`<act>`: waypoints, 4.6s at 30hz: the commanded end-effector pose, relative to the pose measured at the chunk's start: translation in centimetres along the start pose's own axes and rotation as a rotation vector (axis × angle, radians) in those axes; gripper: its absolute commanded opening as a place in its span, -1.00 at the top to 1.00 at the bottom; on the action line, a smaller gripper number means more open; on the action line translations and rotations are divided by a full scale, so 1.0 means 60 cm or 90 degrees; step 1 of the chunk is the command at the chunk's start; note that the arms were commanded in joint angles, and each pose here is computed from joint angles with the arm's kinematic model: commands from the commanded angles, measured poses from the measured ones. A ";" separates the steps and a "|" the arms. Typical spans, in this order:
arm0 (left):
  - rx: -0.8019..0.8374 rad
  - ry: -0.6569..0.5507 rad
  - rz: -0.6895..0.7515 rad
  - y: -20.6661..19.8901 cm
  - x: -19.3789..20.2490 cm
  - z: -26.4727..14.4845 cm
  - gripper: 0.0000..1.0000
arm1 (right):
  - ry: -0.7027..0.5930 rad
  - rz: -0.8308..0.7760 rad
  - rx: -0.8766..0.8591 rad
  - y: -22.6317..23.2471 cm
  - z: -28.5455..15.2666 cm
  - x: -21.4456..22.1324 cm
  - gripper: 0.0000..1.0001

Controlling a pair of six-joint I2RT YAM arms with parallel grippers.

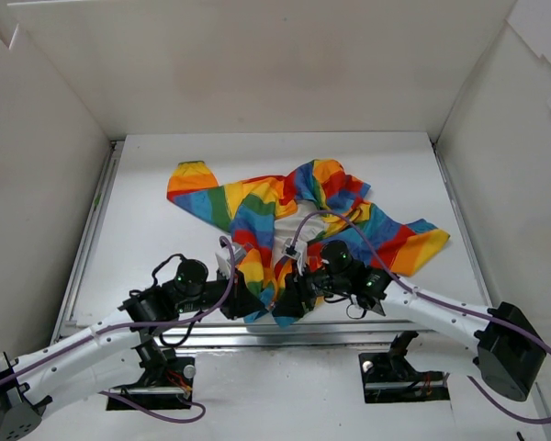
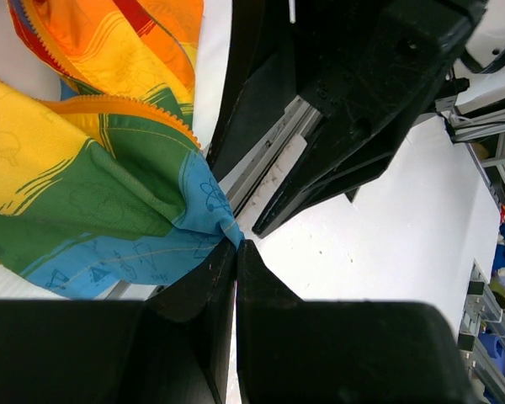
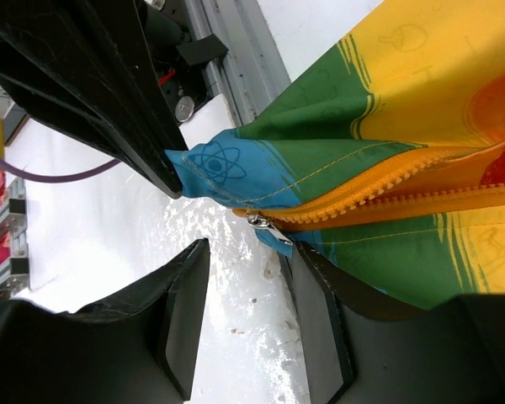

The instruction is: Zip up the jacket

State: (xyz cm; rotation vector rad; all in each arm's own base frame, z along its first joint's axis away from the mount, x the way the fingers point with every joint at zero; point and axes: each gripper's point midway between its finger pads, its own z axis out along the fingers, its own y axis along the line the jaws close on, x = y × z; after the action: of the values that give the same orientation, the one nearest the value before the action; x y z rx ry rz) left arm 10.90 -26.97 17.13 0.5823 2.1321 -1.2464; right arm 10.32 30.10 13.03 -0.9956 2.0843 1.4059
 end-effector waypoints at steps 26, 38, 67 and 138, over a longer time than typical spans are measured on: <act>-0.524 -0.242 -0.210 0.322 -0.182 -0.021 0.05 | -0.206 0.048 0.328 -0.091 -0.094 -0.066 1.00; -0.473 -0.158 -0.239 0.510 -0.307 0.168 0.53 | -0.228 0.064 0.338 -0.109 -0.076 -0.074 1.00; -0.474 -0.338 -0.318 0.393 -0.178 -0.030 0.55 | -0.290 0.049 0.367 -0.135 -0.060 -0.189 1.00; -0.288 -0.412 -0.417 0.353 -0.097 0.003 1.00 | -0.150 0.083 0.287 -0.228 0.216 -0.176 0.49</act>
State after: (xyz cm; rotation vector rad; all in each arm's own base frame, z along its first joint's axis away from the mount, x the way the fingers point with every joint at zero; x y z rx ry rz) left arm 28.02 -17.28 6.17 -0.7308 2.0018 -0.9586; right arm 25.38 40.61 3.80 -0.5180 2.3028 0.9445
